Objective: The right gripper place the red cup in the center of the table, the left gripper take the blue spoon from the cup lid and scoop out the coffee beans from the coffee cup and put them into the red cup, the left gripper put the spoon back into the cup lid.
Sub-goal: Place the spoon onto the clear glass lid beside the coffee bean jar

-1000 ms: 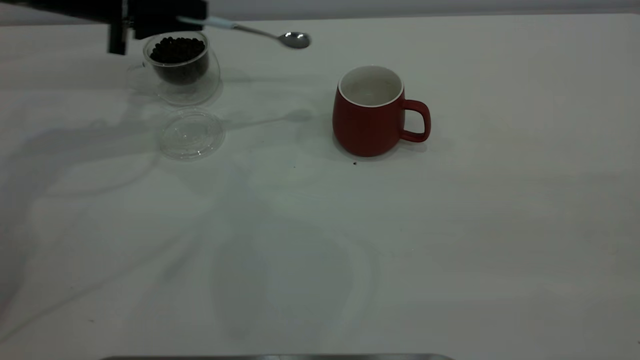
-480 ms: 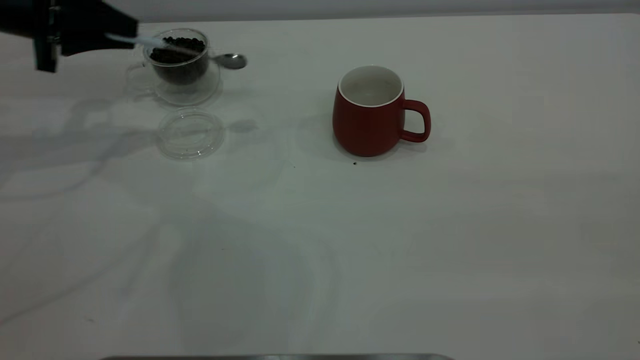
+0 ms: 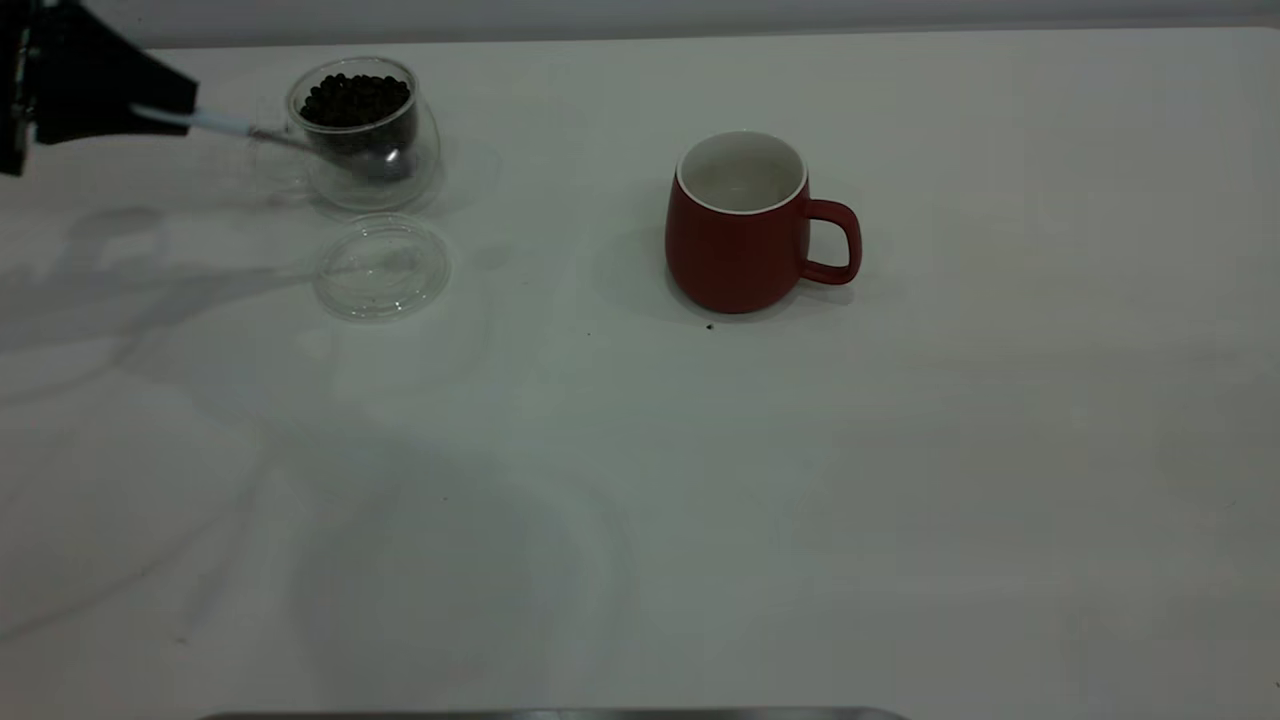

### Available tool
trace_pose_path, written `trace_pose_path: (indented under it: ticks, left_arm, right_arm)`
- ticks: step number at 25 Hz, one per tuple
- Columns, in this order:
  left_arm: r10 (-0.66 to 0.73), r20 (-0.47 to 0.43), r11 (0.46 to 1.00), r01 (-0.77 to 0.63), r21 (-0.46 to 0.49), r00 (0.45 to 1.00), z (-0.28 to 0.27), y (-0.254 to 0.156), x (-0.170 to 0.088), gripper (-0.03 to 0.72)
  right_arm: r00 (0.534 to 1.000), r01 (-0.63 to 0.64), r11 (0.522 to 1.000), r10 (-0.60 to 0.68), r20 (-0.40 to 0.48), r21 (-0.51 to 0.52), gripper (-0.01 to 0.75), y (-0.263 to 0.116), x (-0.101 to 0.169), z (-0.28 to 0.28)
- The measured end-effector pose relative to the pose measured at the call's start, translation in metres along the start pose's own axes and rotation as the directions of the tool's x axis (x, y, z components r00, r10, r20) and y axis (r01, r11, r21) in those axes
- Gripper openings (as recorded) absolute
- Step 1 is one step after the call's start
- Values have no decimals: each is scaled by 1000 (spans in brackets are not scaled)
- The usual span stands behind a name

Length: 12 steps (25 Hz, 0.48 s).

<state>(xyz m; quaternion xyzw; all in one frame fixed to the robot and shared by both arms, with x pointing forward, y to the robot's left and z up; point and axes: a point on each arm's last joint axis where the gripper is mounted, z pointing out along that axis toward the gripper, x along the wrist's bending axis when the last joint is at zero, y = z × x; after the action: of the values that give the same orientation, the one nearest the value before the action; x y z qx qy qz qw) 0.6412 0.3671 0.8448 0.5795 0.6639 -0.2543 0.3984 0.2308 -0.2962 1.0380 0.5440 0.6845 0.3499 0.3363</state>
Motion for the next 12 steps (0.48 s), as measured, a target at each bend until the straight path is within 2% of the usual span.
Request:
trace_pose_path:
  ticks: [4,12]
  left_arm:
    - [-9,-87,999,12,30,996,-4,-3,10,122]
    - [-39,-122,999,36,-23,992,-3,-2,15,122]
  right_arm:
    - [1000,0,1000,0,0,0,456,0,0,0]
    - [1000,0,1000,0,0,0,456,0,0,0]
